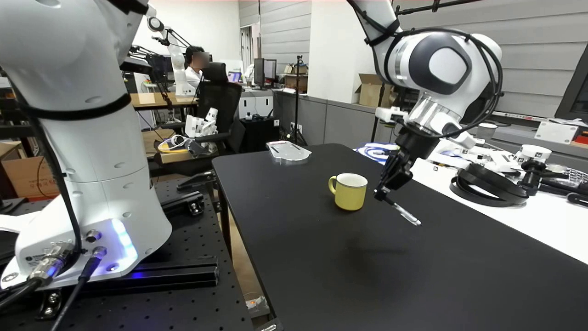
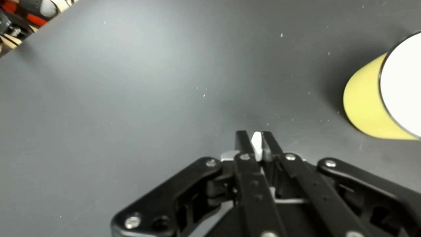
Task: Take the pen out of the yellow mug then put it back in the mug
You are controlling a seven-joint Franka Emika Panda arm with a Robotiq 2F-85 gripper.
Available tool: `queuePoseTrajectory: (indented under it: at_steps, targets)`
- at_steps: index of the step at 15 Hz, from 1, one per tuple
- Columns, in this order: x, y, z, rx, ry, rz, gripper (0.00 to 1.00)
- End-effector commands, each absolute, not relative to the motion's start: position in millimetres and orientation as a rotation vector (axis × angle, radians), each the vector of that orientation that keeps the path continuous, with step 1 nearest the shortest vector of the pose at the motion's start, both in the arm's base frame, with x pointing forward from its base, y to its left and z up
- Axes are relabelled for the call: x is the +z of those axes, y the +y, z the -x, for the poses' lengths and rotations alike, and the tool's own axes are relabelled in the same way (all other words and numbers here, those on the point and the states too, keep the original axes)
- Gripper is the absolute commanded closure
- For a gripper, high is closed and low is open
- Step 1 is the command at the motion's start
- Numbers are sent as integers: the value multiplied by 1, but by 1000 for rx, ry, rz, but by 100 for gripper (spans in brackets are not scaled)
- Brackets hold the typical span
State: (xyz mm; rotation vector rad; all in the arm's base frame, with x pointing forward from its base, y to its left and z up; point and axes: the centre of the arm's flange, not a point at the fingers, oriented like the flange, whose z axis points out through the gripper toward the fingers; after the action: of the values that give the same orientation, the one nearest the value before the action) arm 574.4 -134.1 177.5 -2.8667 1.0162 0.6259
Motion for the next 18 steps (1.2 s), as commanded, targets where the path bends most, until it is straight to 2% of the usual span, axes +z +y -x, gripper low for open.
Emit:
queuePoseTrajectory:
  at_steps: [1, 5, 10, 11, 13, 18]
  targets:
    - [151, -152, -554, 483, 1156, 2822, 97]
    - [119, -166, -546, 373, 1259, 2810, 97]
    - [99, -166, -542, 402, 1293, 2821, 97]
    - [99, -167, -542, 421, 1304, 2817, 63]
    - [98, -170, -542, 439, 1321, 2812, 56]
    - [101, -186, -543, 428, 1385, 2786, 21]
